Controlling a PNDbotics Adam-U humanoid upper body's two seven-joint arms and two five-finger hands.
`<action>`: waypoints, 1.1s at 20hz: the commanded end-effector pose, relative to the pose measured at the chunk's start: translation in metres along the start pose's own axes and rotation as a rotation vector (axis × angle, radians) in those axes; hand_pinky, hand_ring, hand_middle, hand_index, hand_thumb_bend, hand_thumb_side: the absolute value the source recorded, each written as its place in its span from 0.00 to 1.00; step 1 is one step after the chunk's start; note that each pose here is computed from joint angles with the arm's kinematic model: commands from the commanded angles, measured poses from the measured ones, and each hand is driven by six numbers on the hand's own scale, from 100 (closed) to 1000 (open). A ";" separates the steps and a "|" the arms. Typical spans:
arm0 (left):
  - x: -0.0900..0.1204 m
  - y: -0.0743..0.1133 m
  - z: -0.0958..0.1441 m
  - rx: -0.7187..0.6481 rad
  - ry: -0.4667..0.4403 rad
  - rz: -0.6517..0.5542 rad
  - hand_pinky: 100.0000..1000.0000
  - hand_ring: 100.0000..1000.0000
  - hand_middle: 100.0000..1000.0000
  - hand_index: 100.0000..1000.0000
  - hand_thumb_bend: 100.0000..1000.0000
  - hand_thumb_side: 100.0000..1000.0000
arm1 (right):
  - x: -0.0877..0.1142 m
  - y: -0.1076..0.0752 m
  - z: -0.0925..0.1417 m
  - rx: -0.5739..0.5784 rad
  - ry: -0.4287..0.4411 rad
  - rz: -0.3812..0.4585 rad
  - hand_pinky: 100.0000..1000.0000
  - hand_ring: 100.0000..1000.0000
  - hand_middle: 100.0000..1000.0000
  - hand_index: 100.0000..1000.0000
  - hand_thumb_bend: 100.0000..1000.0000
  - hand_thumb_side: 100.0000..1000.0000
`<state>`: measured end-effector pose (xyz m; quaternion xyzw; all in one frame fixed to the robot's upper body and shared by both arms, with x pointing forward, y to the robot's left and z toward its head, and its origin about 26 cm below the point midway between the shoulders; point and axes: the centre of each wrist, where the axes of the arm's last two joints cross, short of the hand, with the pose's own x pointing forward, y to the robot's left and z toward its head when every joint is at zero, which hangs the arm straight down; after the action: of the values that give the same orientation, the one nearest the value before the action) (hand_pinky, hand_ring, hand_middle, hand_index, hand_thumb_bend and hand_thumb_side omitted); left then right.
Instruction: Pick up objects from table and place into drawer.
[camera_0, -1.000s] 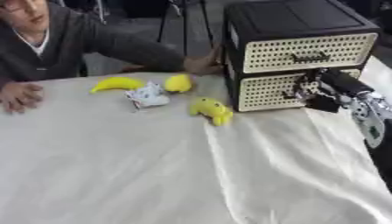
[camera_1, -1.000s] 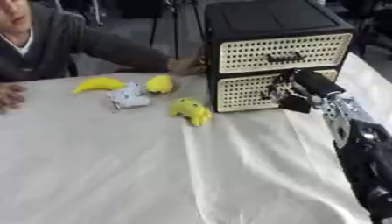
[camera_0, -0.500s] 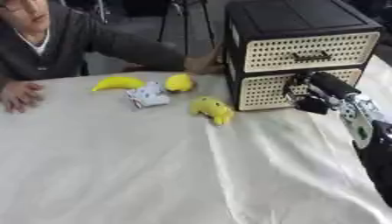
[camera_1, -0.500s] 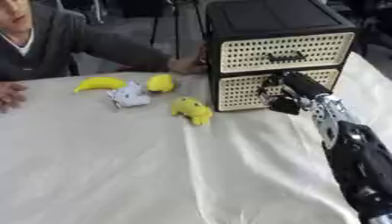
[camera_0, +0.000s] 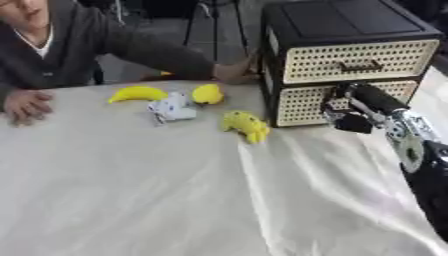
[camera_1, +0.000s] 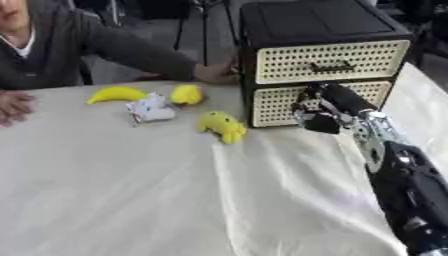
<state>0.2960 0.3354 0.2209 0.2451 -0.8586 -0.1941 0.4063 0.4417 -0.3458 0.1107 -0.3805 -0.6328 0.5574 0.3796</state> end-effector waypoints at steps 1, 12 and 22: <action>0.002 0.008 -0.001 0.005 -0.006 -0.033 0.58 0.43 0.53 0.70 0.48 0.80 | -0.006 -0.030 0.012 -0.121 -0.038 -0.009 0.52 0.71 0.73 0.69 0.00 0.85; -0.009 0.009 0.006 -0.011 0.044 -0.060 0.58 0.42 0.53 0.69 0.47 0.81 | 0.003 -0.031 0.087 -0.260 -0.070 -0.246 0.48 0.67 0.73 0.67 0.00 0.79; -0.014 0.008 0.011 -0.022 0.065 -0.065 0.59 0.43 0.54 0.69 0.46 0.82 | 0.006 -0.014 0.118 -0.253 -0.011 -0.359 0.47 0.67 0.73 0.66 0.00 0.80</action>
<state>0.2939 0.3481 0.2015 0.2642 -0.8336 -0.2019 0.4410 0.3321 -0.3855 0.0966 -0.2916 -0.7517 0.4010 0.4349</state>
